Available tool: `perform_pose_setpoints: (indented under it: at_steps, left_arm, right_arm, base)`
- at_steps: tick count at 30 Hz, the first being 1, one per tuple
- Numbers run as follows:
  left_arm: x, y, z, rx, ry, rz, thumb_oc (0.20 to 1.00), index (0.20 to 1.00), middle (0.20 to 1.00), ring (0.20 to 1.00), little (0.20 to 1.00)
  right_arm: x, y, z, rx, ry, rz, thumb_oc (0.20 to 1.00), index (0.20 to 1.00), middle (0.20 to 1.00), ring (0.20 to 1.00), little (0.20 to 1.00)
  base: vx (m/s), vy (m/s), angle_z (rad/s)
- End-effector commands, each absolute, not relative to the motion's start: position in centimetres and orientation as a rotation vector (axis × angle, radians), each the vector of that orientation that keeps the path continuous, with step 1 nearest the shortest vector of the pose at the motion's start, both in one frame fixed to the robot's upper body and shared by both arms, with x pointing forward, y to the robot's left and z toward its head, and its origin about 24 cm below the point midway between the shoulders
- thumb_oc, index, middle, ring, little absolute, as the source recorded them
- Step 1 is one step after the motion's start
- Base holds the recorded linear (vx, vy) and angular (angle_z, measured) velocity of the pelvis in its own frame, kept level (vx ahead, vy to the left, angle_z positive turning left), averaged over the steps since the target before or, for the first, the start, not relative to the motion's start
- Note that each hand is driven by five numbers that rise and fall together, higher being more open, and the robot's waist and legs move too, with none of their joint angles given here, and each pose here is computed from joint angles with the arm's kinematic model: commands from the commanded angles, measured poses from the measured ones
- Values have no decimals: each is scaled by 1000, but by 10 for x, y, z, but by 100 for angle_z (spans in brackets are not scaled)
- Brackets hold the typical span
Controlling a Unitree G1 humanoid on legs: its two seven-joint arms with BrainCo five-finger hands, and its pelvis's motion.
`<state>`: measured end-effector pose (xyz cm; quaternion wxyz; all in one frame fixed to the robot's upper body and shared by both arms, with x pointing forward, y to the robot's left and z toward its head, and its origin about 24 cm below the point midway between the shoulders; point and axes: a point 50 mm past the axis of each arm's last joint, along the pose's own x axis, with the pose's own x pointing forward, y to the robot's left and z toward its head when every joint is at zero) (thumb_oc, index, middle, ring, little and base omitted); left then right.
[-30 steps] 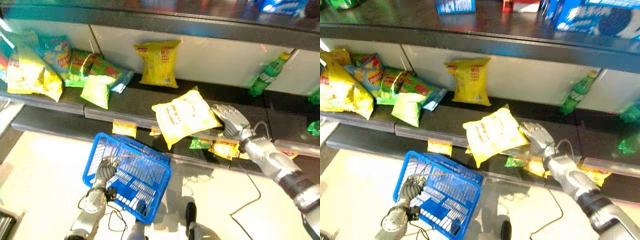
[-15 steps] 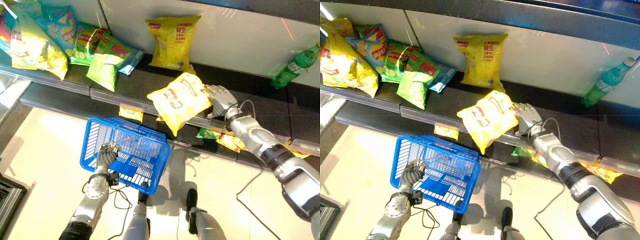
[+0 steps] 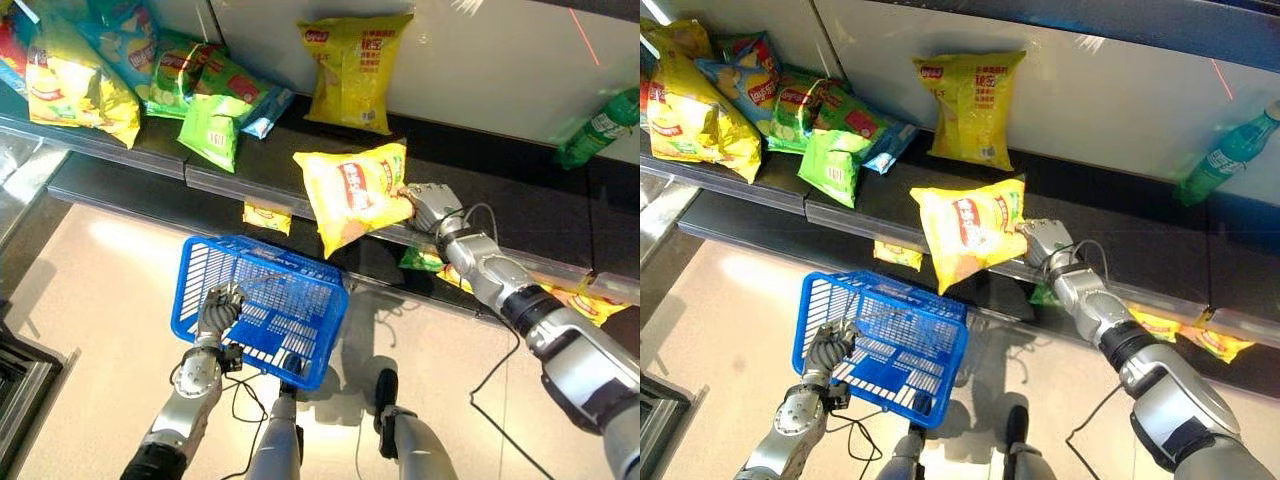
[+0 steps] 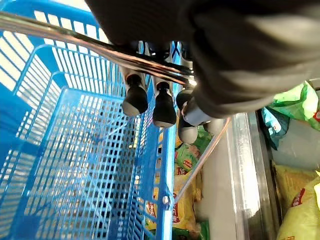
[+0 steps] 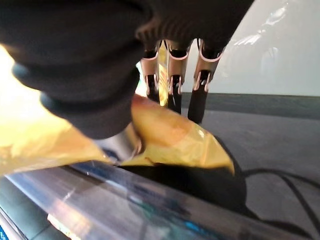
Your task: Pick up the snacks into the basket
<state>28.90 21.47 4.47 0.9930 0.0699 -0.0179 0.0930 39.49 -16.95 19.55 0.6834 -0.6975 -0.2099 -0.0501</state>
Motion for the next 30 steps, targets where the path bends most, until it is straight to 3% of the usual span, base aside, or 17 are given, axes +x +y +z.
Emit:
perform_pose_setpoints:
  at_steps: [1, 19, 30]
  left_arm:
    - [292, 207, 97, 110, -326, 138, 200, 200, 200, 200, 200]
    - [291, 206, 91, 104, -299, 145, 200, 200, 200, 200, 200]
    - [290, 215, 85, 151, -259, 178, 200, 200, 200, 200, 200]
  right_arm:
    - [394, -168, 191, -1555, -458, -85, 200, 200, 200, 200, 200]
    - [384, -163, 175, -1481, -465, -37, 200, 200, 200, 200, 200]
    - [338, -169, 204, -1213, -692, -31, 200, 200, 200, 200, 200]
  base:
    - [-11, 6, 5]
    - [-4, 4, 1]
    - [0, 0, 0]
